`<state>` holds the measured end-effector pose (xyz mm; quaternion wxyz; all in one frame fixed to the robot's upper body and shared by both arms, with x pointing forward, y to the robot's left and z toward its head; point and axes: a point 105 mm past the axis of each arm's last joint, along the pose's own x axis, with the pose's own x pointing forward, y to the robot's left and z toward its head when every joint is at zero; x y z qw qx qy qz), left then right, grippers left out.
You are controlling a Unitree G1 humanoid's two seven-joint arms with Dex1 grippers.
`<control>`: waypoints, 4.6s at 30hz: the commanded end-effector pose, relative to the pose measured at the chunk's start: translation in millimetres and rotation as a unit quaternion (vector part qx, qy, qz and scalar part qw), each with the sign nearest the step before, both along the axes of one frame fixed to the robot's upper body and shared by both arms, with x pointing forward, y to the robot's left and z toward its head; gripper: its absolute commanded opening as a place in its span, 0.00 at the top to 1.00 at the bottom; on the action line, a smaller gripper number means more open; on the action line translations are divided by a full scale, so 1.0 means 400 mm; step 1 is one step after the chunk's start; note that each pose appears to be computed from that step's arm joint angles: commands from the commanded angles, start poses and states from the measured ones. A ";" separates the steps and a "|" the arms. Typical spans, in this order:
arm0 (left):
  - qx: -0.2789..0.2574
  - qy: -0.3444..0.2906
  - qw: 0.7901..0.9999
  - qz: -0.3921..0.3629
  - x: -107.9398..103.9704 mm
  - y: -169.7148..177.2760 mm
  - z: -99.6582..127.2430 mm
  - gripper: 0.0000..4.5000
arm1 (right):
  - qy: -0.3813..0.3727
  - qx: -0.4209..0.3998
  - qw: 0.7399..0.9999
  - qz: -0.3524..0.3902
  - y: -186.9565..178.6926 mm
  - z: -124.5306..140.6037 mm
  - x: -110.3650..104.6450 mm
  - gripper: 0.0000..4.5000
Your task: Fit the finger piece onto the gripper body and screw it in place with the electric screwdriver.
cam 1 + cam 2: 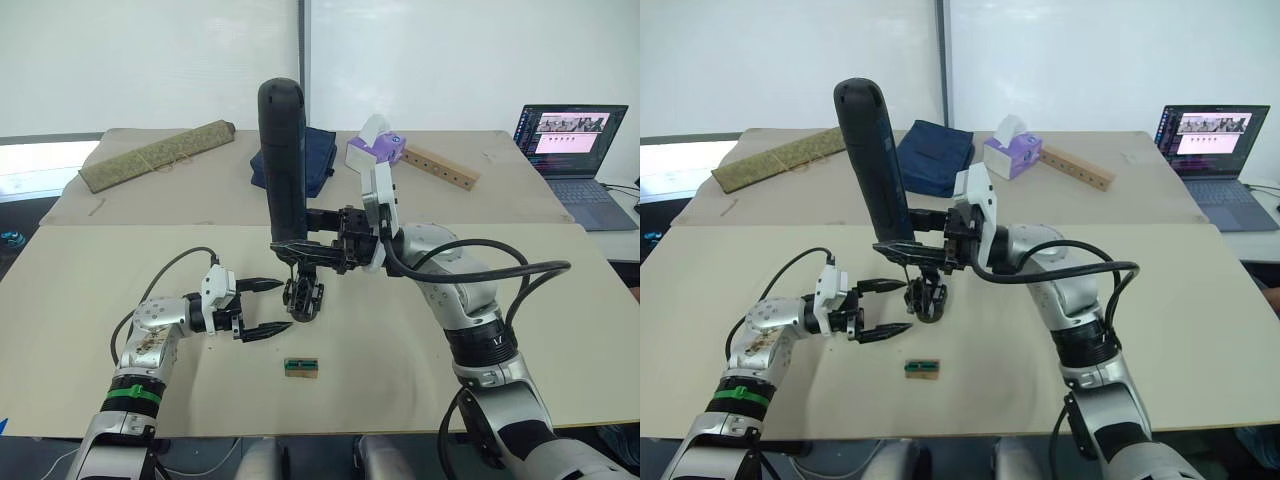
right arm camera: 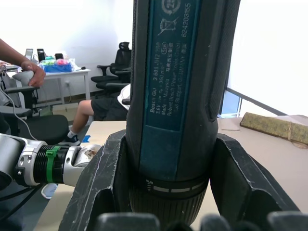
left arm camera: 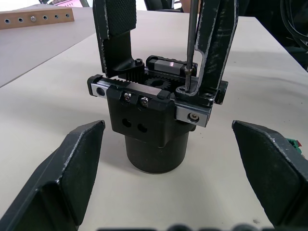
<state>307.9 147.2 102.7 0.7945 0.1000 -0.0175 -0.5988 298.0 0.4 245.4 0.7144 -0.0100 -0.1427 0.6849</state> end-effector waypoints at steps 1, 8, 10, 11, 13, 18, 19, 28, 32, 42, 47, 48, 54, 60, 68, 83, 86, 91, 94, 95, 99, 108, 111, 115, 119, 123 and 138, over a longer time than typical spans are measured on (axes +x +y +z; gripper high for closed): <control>-0.001 -0.015 1.000 -0.006 -0.002 -0.005 0.011 0.00 | -0.037 0.025 0.999 0.004 -0.004 0.038 -0.013 0.57; -0.002 -0.013 1.000 -0.006 -0.003 -0.006 0.008 0.00 | -0.039 0.023 0.999 0.001 -0.006 0.035 -0.010 0.57; -0.003 -0.013 1.000 -0.006 -0.003 -0.008 0.007 0.00 | -0.040 0.022 0.999 0.001 -0.006 0.035 -0.009 0.57; -0.003 -0.013 1.000 -0.006 -0.003 -0.008 0.008 0.00 | -0.040 0.022 0.999 0.001 -0.006 0.034 -0.009 0.57; -0.003 -0.013 1.000 -0.006 -0.003 -0.008 0.007 0.00 | -0.041 0.021 0.999 0.002 -0.005 0.034 -0.010 0.57; -0.004 -0.012 1.000 -0.006 -0.004 -0.009 0.007 0.00 | -0.042 0.020 0.999 0.002 -0.006 0.035 -0.010 0.57; -0.004 -0.012 1.000 -0.006 -0.004 -0.009 0.007 0.00 | -0.043 0.020 0.999 0.002 -0.006 0.035 -0.010 0.57; -0.005 -0.012 1.000 -0.007 -0.003 -0.012 0.008 0.00 | -0.041 0.018 0.999 0.002 -0.010 0.036 -0.010 0.57; -0.006 -0.012 1.000 -0.007 -0.002 -0.014 0.008 0.00 | -0.041 0.017 0.999 0.001 -0.012 0.036 -0.008 0.57; -0.008 -0.012 1.000 -0.007 -0.001 -0.016 0.007 0.00 | -0.041 0.014 0.999 0.000 -0.017 0.038 -0.006 0.57; -0.008 -0.012 1.000 -0.007 0.000 -0.018 0.007 0.00 | -0.042 0.014 0.999 -0.001 -0.019 0.039 -0.005 0.57; -0.008 -0.012 1.000 -0.006 0.001 -0.018 0.007 0.00 | -0.042 0.014 0.999 -0.001 -0.019 0.040 -0.004 0.57; -0.009 -0.012 1.000 -0.005 0.001 -0.018 0.006 0.00 | -0.042 0.013 0.999 0.000 -0.020 0.039 -0.005 0.57; -0.009 -0.013 1.000 -0.004 0.002 -0.018 0.006 0.00 | -0.040 0.011 0.999 0.003 -0.017 0.038 -0.006 0.57; -0.009 -0.013 1.000 -0.002 0.001 -0.017 0.005 0.00 | -0.039 0.009 0.999 0.003 -0.010 0.036 -0.008 0.57; -0.011 -0.013 1.000 -0.002 0.000 -0.016 0.006 0.00 | -0.045 0.014 0.999 0.001 -0.007 0.047 -0.009 0.57; -0.011 -0.012 1.000 -0.001 0.000 -0.016 0.006 0.00 | -0.045 0.013 0.999 0.000 -0.008 0.047 -0.008 0.57; -0.010 -0.012 1.000 -0.001 0.001 -0.017 0.005 0.00 | -0.040 0.013 0.999 0.003 -0.003 0.039 -0.010 0.57; -0.008 -0.012 1.000 0.000 0.001 -0.017 0.004 0.00 | -0.037 0.012 0.999 0.003 -0.001 0.034 -0.011 0.57; -0.007 -0.012 1.000 0.000 0.002 -0.016 0.004 0.00 | -0.037 0.013 0.999 0.003 -0.001 0.033 -0.011 0.57; 0.000 -0.009 1.000 0.002 0.003 -0.016 -0.004 0.00 | -0.036 0.013 0.999 0.003 0.002 0.029 -0.011 0.57; 0.016 -0.003 1.000 0.009 0.010 -0.016 -0.021 0.00 | -0.031 0.012 0.999 0.001 0.006 0.022 -0.009 0.57; 0.019 -0.001 1.000 0.009 0.012 -0.020 -0.028 0.00 | -0.029 0.009 1.000 -0.001 0.005 0.019 -0.007 0.57; 0.022 0.001 1.000 0.008 0.014 -0.029 -0.036 0.00 | -0.028 0.007 1.000 -0.003 0.003 0.015 -0.004 0.57; 0.025 0.002 1.000 0.010 0.022 -0.041 -0.044 0.00 | -0.028 0.006 1.000 -0.004 0.003 0.014 -0.003 0.57; 0.026 0.001 1.000 0.012 0.035 -0.053 -0.047 0.00 | -0.028 0.004 1.000 -0.005 0.002 0.014 -0.002 0.57; 0.030 0.005 0.999 -0.008 0.059 -0.094 -0.058 0.00 | -0.030 0.002 0.999 -0.010 0.001 0.013 0.000 0.57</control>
